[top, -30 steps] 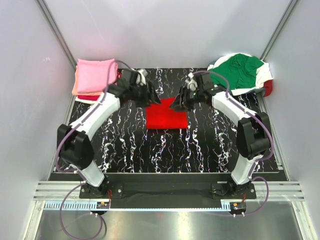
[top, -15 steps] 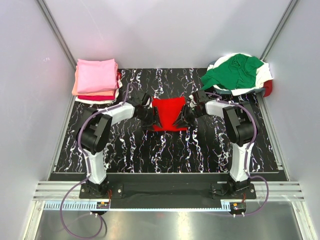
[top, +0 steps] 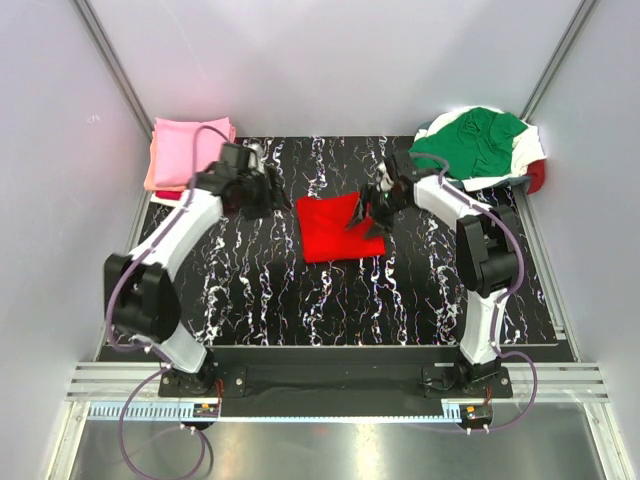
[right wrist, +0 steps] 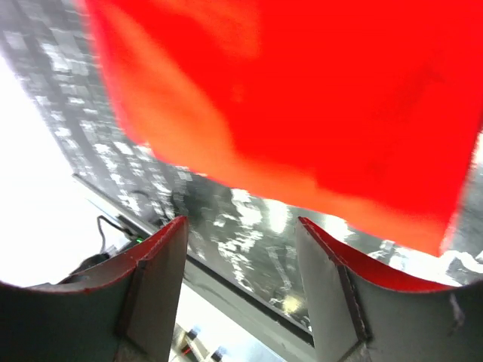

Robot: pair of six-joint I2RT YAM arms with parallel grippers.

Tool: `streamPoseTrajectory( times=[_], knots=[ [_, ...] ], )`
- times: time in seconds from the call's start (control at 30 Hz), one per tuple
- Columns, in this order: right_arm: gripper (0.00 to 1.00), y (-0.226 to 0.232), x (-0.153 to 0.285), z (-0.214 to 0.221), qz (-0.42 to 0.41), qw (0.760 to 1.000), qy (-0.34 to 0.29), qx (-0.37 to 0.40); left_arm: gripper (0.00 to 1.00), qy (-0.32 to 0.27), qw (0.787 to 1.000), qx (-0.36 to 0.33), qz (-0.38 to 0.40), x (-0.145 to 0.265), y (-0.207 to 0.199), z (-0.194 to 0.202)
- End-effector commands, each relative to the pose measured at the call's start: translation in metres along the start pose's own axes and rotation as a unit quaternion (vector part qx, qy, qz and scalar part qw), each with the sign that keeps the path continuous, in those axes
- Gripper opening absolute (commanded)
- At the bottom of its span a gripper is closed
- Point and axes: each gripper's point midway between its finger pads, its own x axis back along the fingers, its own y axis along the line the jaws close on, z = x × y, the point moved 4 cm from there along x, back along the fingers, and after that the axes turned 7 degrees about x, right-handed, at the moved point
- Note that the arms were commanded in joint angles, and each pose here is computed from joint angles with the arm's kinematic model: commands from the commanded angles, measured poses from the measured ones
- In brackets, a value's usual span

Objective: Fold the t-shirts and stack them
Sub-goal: Fold the tshirt

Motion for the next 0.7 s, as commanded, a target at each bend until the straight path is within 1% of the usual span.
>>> streamPoseTrajectory(
  times=[0.0, 0.03, 0.07, 0.1, 0.13, 0.23, 0.37, 0.43, 0.47, 0.53, 0.57, 0.6, 0.63, 0.67],
  knots=[
    [0.66, 0.063, 0.034, -0.014, -0.027, 0.996, -0.035, 0.073, 0.67, -0.052, 0.998, 0.016, -0.006, 0.034, 0.015, -0.020],
    [0.66, 0.078, 0.035, -0.019, -0.042, 0.995, -0.040, 0.084, 0.67, -0.047, 0.999, 0.022, -0.007, 0.033, 0.019, -0.016],
    [0.66, 0.084, 0.030, -0.021, -0.046, 0.995, -0.038, 0.085, 0.67, -0.046, 0.999, 0.026, -0.008, 0.034, 0.021, -0.014],
    [0.66, 0.084, 0.012, -0.020, -0.045, 0.996, -0.020, 0.073, 0.67, -0.043, 0.999, 0.029, -0.009, 0.034, 0.024, -0.012],
    [0.66, 0.092, 0.008, -0.023, -0.059, 0.995, -0.017, 0.073, 0.67, -0.033, 0.999, 0.032, -0.010, 0.031, 0.027, -0.006],
    [0.65, 0.088, -0.025, -0.029, -0.091, 0.995, 0.003, 0.033, 0.67, -0.027, 0.999, 0.039, -0.007, 0.031, 0.030, 0.001],
    [0.64, 0.072, -0.060, -0.030, -0.096, 0.995, 0.014, 0.002, 0.67, -0.025, 0.999, 0.042, -0.002, 0.028, 0.035, 0.011],
    [0.64, 0.054, -0.075, -0.020, -0.068, 0.997, 0.030, -0.010, 0.67, -0.032, 0.999, 0.037, 0.004, 0.025, 0.036, 0.012],
    [0.64, 0.046, -0.078, -0.016, -0.054, 0.998, 0.035, -0.016, 0.67, -0.042, 0.999, 0.030, 0.014, 0.021, 0.035, 0.007],
    [0.64, 0.027, -0.084, 0.002, -0.022, 0.998, 0.055, -0.033, 0.67, -0.042, 0.999, 0.028, 0.020, 0.012, 0.037, 0.007],
    [0.64, 0.021, -0.085, 0.008, -0.015, 0.997, 0.062, -0.038, 0.67, -0.035, 0.999, 0.030, 0.018, 0.003, 0.040, 0.007],
    [0.64, 0.020, -0.082, 0.014, -0.014, 0.997, 0.066, -0.036, 0.67, -0.045, 0.998, 0.026, 0.029, -0.002, 0.036, 0.000],
    [0.64, 0.006, -0.080, 0.034, -0.002, 0.996, 0.087, -0.036, 0.66, -0.039, 0.997, 0.033, 0.058, -0.026, 0.032, -0.007],
    [0.64, 0.007, -0.077, 0.034, -0.003, 0.996, 0.086, -0.027, 0.66, -0.039, 0.997, 0.033, 0.059, -0.026, 0.032, -0.007]
  ],
)
